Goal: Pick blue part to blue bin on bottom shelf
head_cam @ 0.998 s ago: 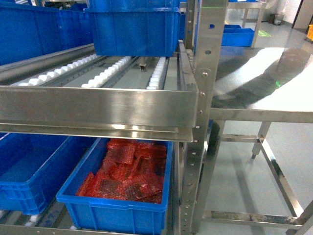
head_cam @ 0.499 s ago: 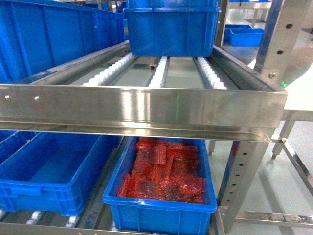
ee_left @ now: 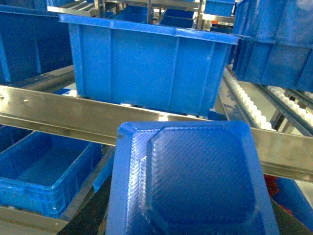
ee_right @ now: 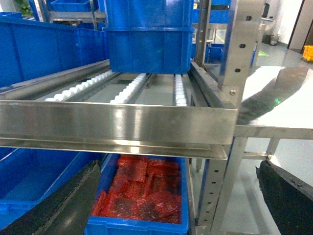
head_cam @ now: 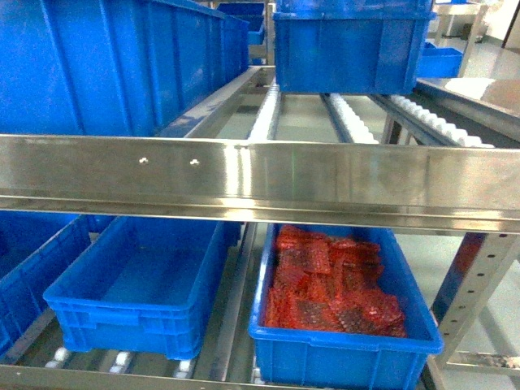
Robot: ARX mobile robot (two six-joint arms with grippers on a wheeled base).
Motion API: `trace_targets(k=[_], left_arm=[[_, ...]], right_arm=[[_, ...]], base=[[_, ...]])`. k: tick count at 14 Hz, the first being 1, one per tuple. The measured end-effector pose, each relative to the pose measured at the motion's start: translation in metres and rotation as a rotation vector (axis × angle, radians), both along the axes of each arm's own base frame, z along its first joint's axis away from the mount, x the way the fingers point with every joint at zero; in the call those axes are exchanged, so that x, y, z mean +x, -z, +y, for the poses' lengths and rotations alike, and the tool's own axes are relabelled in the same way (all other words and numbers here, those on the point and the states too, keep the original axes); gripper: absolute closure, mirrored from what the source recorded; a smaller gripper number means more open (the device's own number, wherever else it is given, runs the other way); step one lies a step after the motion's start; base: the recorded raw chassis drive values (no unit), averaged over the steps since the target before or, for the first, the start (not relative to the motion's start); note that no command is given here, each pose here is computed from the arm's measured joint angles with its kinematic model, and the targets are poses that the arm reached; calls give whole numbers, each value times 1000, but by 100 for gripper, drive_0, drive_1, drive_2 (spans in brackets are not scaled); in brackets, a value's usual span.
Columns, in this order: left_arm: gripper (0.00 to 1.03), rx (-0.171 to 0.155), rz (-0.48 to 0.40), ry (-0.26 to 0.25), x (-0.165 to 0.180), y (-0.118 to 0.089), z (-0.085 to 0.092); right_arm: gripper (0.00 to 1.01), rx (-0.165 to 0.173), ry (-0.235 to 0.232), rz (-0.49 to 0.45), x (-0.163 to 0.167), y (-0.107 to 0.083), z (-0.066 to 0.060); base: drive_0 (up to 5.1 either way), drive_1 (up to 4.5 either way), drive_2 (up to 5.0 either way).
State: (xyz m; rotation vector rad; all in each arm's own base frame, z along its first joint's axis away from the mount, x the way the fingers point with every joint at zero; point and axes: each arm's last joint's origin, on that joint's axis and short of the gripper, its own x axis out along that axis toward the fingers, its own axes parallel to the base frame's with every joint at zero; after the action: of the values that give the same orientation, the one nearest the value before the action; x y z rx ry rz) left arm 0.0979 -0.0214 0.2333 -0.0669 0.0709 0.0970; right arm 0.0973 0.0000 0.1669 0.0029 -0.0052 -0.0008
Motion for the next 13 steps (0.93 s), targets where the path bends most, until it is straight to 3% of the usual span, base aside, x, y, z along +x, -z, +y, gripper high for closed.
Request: trace_targets(k=[2,13], left_arm=[[60,-1,-3,-3,0,0,0],[60,-1,-4,-4,0,0,0]], right_arm=[[3,0,0,4,0,0,0],[3,0,-3,3,0,0,0]], base=[[-512,233,233],[0,0,0]])
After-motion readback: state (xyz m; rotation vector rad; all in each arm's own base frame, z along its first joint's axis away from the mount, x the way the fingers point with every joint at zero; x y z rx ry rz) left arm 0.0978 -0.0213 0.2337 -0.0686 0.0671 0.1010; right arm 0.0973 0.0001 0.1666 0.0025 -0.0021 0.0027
